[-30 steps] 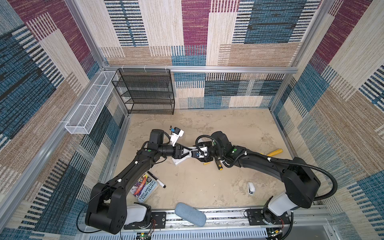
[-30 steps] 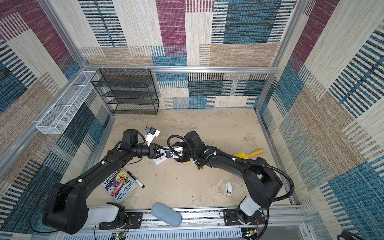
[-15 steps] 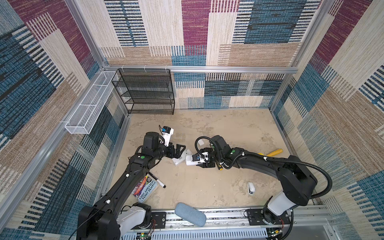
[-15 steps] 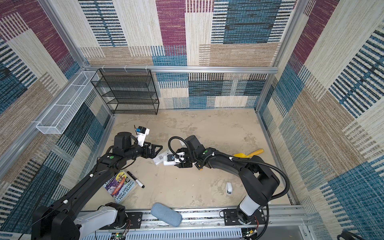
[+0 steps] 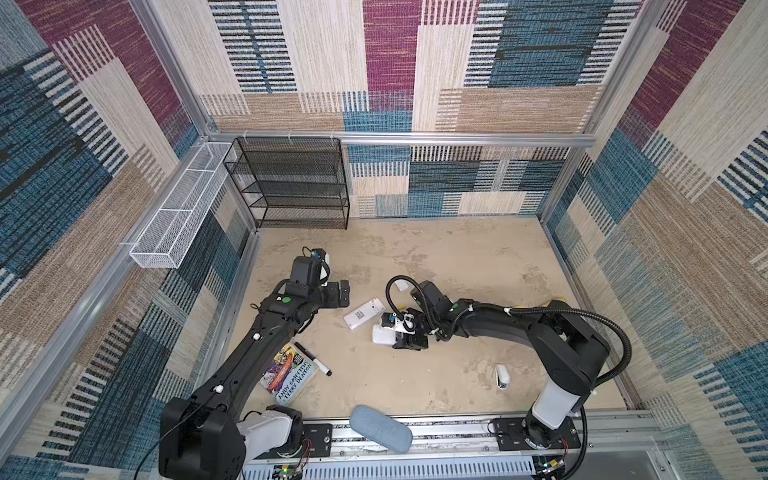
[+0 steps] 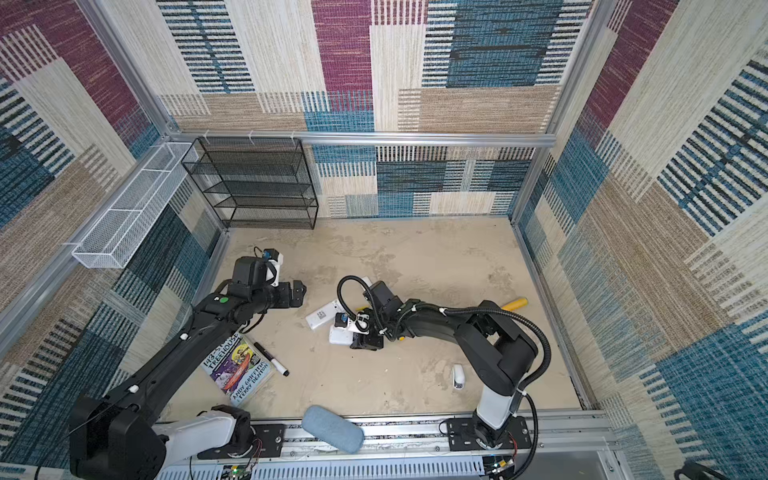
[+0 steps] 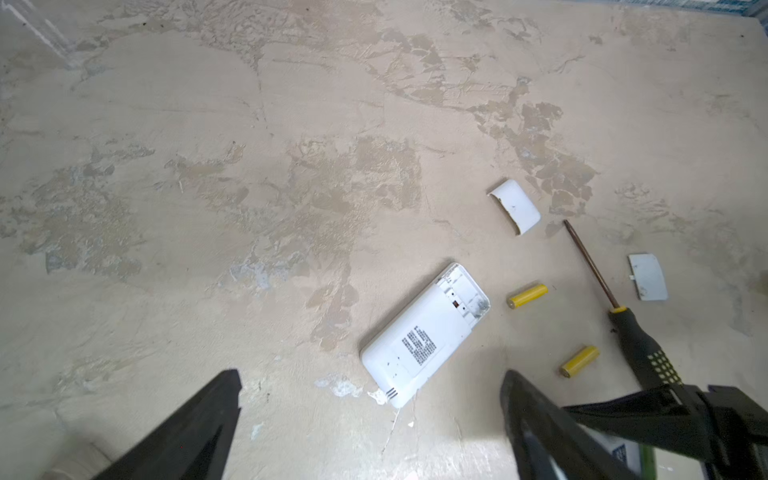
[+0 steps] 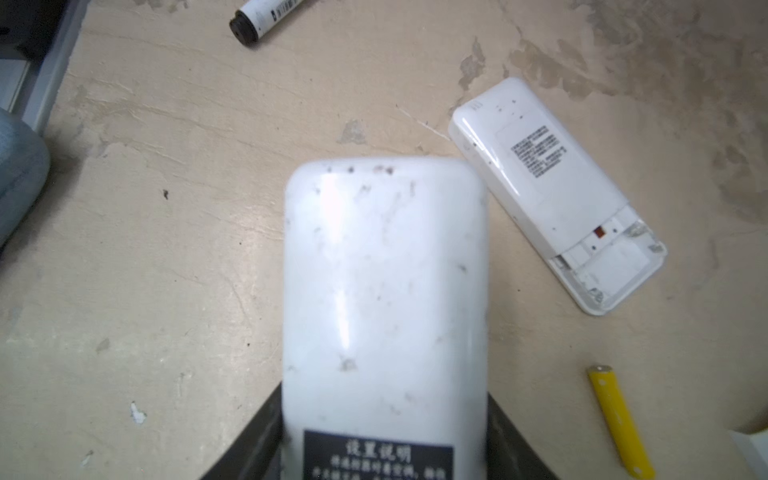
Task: Unload the batteries from the remote control
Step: 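Lower the remote battery-side up onto the table with the right gripper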
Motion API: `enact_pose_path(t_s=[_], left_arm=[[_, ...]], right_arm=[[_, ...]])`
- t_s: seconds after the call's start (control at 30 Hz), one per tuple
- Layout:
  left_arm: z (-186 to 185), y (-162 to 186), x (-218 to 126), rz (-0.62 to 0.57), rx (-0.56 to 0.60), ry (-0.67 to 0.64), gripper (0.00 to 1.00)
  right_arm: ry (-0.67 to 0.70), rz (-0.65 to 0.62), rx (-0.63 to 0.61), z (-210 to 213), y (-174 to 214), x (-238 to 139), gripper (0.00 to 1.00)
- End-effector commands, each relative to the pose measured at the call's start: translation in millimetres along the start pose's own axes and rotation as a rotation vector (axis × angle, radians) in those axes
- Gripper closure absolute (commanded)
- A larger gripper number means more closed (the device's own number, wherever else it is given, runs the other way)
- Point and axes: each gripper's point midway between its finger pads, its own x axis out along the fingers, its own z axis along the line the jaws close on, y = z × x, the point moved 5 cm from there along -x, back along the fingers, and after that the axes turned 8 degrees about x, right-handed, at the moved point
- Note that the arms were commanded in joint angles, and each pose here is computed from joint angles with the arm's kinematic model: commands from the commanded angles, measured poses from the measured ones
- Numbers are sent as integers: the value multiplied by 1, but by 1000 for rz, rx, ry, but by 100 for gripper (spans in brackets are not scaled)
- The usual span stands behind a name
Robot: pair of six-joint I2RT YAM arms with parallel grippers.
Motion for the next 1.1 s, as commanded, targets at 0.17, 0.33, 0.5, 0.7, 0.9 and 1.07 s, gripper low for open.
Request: enact_pose_path(t_s=[0.17,0.33,0.5,0.7,0.9,1.07], left_arm=[[-3,-13,-16,-182,-2,35,0],[-6,-15,-30,-319,9,71,1],[-7,-13,-34,-340,42,77,1],[-7,-11,-35,-336,66,72,1],[-9,-8,-36,-337,97,90,1],[-10,-7,-37,-351,105,96,1]], right_arm=[[-33,-1,109,-2,-1,16,53],[-47,7,124,-3,2,23,52],[-49,31,137,-6,9,32,52],[-57,52,144,-7,13,39,50],[-66,83,157,-8,16,42,48],[-62,106,169,-10,18,44,47]])
